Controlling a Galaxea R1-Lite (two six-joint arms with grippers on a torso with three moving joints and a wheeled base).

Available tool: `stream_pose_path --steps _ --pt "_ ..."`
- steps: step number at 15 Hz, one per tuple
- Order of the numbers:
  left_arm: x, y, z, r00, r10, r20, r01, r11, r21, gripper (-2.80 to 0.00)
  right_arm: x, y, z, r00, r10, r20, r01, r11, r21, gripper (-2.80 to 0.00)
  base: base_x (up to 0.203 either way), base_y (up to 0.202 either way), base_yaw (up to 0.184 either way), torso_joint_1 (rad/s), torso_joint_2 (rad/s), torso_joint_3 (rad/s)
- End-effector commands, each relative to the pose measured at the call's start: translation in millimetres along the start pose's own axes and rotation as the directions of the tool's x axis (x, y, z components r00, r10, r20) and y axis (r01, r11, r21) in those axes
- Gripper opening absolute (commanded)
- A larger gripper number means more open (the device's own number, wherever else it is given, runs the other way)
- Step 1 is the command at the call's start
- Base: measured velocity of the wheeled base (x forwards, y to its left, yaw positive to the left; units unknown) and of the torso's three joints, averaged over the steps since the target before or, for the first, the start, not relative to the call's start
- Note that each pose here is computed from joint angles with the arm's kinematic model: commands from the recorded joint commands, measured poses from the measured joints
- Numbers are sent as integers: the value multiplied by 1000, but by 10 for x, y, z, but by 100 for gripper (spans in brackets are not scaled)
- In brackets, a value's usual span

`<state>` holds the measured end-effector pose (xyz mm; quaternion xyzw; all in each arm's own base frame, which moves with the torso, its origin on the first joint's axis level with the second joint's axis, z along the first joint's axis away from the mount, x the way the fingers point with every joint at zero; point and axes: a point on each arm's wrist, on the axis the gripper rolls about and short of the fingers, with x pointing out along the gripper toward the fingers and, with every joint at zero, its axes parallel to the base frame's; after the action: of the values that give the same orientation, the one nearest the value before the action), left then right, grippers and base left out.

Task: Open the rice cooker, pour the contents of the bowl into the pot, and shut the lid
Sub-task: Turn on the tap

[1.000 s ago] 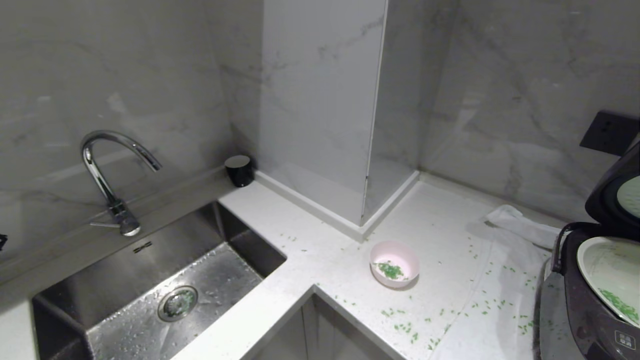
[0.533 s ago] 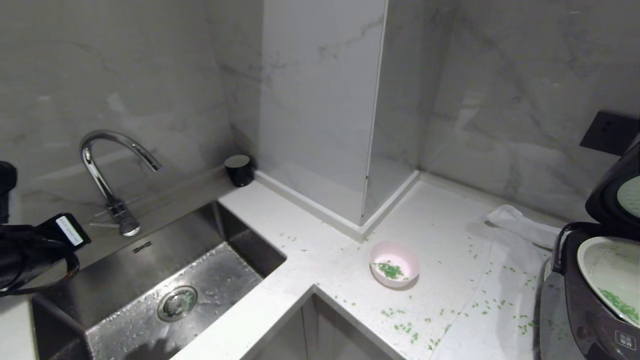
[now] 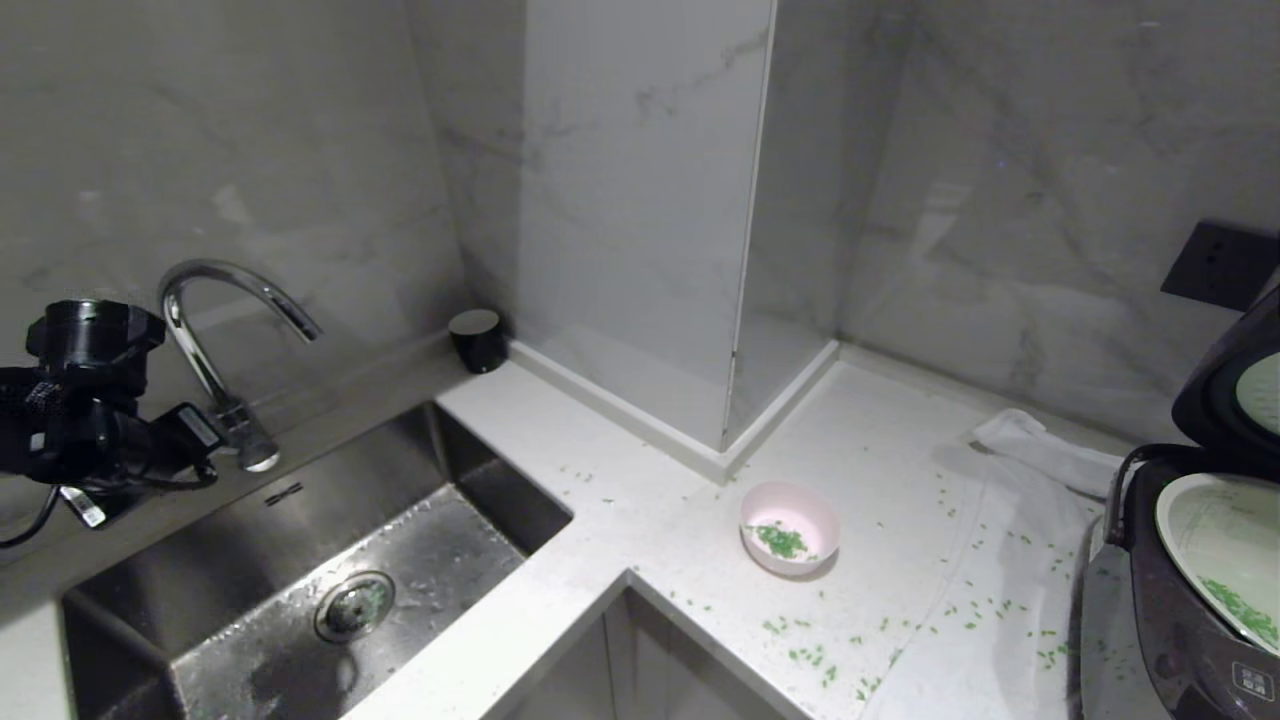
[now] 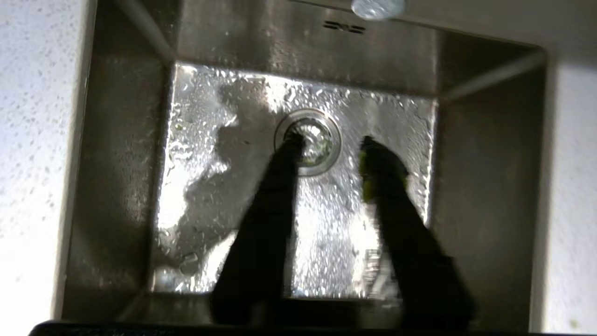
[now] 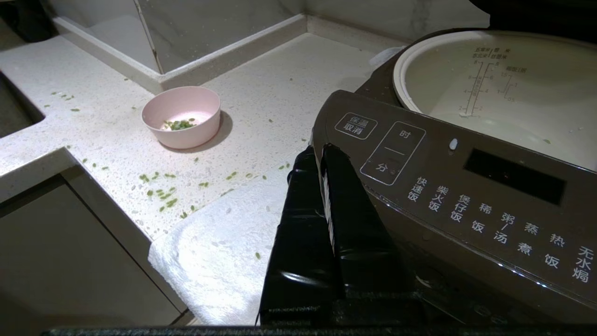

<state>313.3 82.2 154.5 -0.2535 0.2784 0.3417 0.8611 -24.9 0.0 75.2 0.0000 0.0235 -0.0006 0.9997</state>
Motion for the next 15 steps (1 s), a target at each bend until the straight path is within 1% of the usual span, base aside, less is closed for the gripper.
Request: stream_pose_path --steps 1,3,5,8,11,15 --pt "297 -21 -4 999 35 -27 -35 999 6 0 -1 0 -1 1000 0 1 0 1000 0 -280 0 0 0 0 0 0" --pt "432 -60 22 999 41 -28 -41 999 7 0 0 0 1 1000 0 1 0 1000 0 -280 0 0 0 0 0 0" --pt "632 -91 51 998 49 -25 -49 999 -6 0 0 0 -1 1000 0 -1 0 1000 0 -280 0 0 0 0 0 0" --pt "978 -105 153 998 35 44 -33 998 -54 0 -1 0 -1 1000 0 0 0 1000 0 -280 0 0 0 0 0 0" --pt "1116 -87 245 996 31 82 -25 997 -80 0 -1 0 -1 1000 0 1 0 1000 0 -280 0 0 0 0 0 0" --pt "1367 -71 262 996 46 82 -38 995 -94 0 0 0 0 1000 0 1 0 1000 0 -280 0 0 0 0 0 0"
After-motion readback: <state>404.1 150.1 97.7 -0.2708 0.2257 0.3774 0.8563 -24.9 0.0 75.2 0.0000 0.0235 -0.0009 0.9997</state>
